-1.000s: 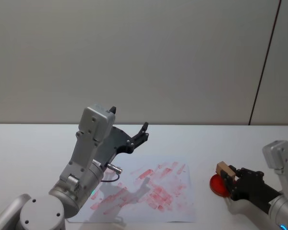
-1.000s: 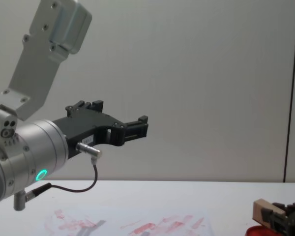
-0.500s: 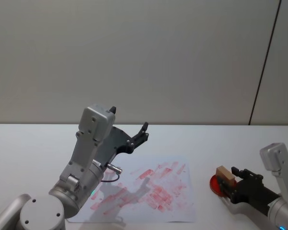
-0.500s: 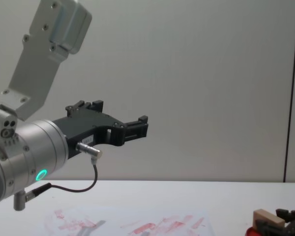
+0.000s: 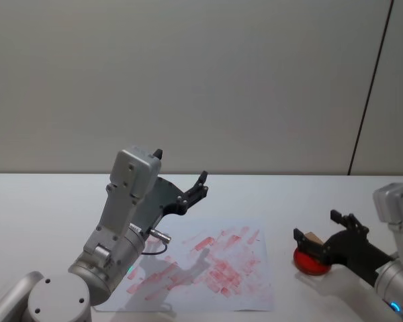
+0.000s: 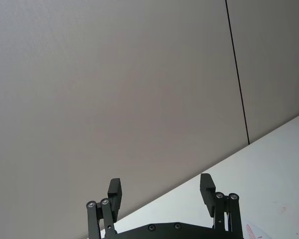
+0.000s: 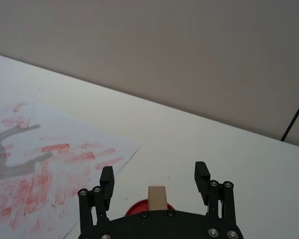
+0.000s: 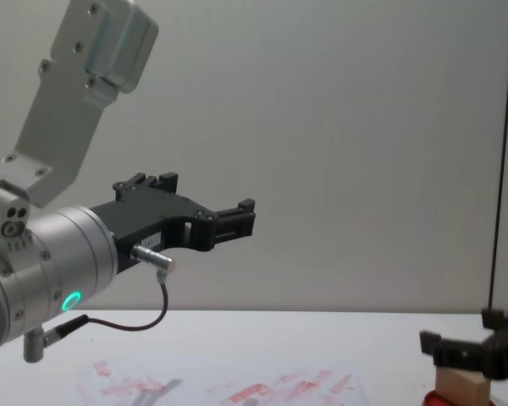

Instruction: Use the one hand to pick up the stamp and affix it onto the A4 paper.

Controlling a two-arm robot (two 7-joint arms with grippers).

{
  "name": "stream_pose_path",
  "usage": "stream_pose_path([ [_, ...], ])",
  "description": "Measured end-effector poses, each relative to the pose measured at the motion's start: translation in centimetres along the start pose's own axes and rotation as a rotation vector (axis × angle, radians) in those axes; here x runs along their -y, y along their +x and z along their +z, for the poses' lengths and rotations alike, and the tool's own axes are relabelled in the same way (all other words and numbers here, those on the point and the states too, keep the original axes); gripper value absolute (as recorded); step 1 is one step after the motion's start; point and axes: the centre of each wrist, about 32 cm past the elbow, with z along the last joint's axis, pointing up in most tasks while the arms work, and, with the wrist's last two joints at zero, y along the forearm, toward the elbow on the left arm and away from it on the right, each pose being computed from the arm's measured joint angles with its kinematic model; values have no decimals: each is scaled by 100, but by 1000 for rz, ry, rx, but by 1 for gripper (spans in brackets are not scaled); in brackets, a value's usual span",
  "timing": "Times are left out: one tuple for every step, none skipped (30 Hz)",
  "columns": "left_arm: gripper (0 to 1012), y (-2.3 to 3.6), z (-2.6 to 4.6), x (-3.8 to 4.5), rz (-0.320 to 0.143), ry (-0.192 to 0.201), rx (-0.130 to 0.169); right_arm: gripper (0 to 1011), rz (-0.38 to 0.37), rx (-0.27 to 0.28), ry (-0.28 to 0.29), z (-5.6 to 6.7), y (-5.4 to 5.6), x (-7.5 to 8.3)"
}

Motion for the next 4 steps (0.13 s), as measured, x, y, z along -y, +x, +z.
stream_pose_path([
  [1003,0,0,0,0,0,0,996,-1,-2,7,15,-4,1],
  [1003,0,0,0,0,0,0,996,-1,-3,13,29,-8,1],
  [1002,0,0,0,0,0,0,1001,-2,-6,24,52,-14,3],
  [1002,0,0,0,0,0,0,1001,-2,-8,28,61,-17,4],
])
